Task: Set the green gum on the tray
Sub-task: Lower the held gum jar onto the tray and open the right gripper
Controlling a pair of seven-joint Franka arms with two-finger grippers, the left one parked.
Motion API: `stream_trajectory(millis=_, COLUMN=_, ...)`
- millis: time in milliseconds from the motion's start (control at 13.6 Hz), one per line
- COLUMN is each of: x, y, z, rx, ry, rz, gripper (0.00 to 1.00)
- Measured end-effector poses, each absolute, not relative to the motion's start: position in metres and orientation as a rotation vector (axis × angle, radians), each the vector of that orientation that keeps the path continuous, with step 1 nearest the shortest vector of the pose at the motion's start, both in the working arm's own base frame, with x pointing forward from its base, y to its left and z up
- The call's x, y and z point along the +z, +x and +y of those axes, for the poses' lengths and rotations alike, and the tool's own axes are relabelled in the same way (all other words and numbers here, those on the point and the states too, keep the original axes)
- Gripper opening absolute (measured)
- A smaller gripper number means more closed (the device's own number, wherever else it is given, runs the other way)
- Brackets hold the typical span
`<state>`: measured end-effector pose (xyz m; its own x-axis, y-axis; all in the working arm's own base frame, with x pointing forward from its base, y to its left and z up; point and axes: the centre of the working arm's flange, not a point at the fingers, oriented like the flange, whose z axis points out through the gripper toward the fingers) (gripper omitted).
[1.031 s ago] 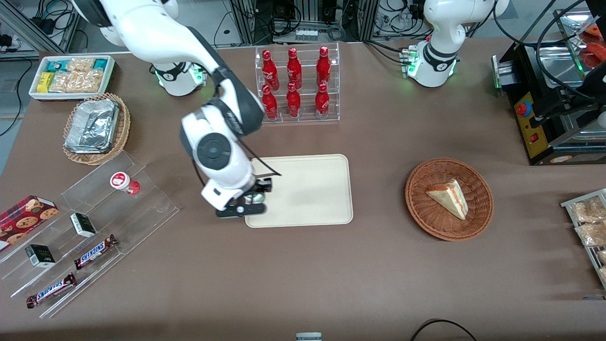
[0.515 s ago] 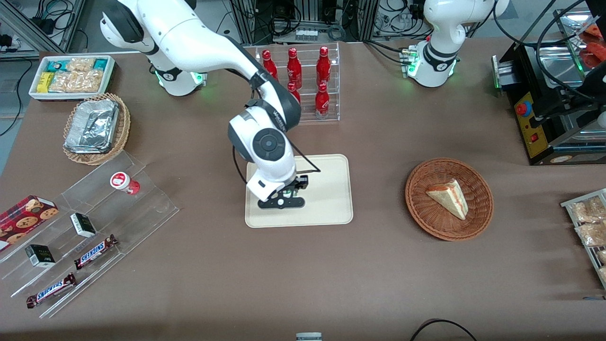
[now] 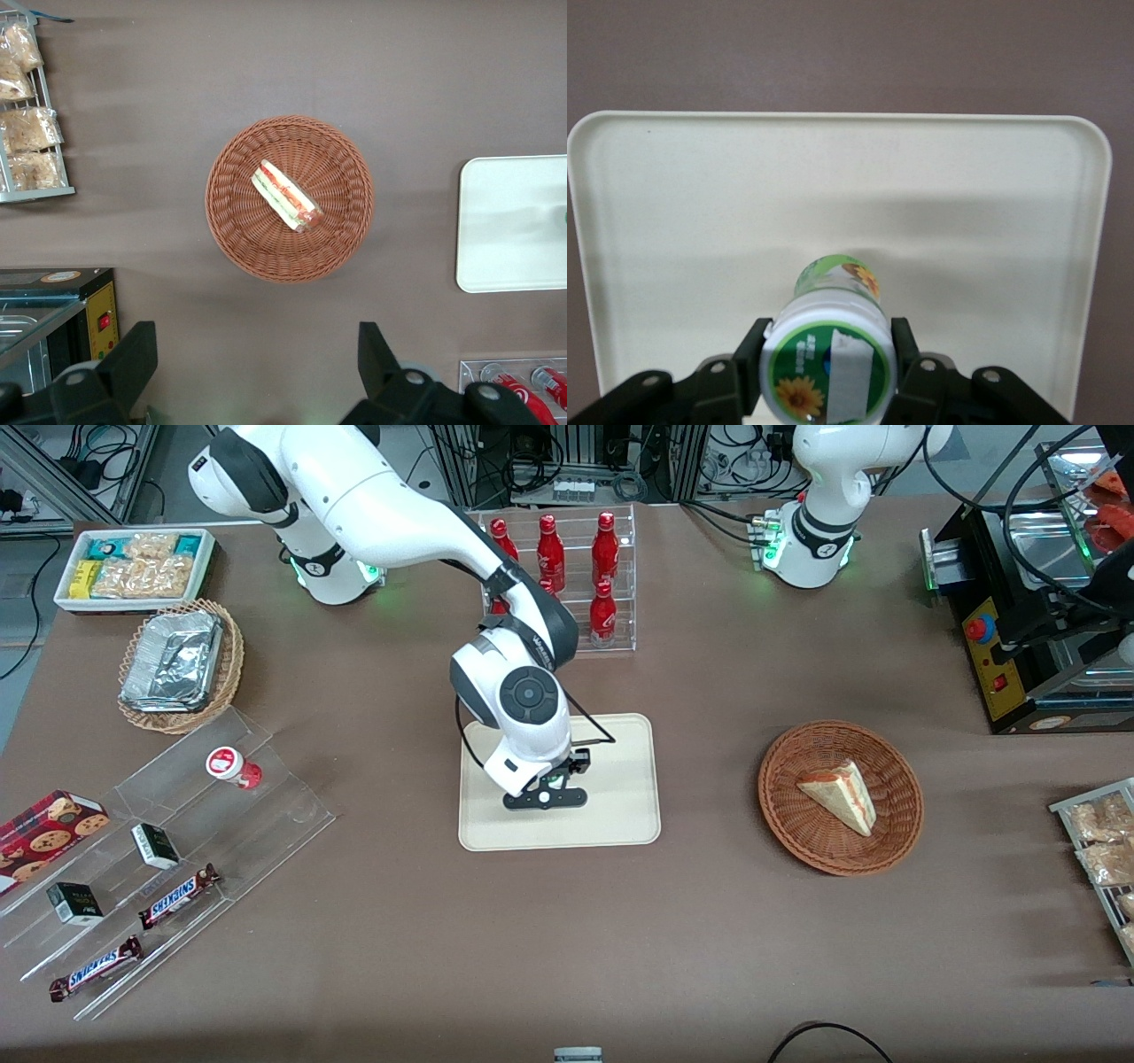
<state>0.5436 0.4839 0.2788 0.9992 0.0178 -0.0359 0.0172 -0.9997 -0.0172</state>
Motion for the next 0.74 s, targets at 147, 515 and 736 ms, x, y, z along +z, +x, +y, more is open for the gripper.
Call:
stream_trajectory(millis=147, x=0.266, y=0.541, z=0.486, rx=0.041, ry=-3.119, rz=-0.032, gripper=0.59)
stream_trajectory(millis=515, x=0.247, y=0.534, z=0.484, rx=0.053, ry=-3.128, rz=-0.035, gripper=0.59)
stream_trajectory(millis=736, x=0.24, y=0.531, z=0.483, rx=0.049, ry=-3.127, rz=-0.037, gripper=0.59)
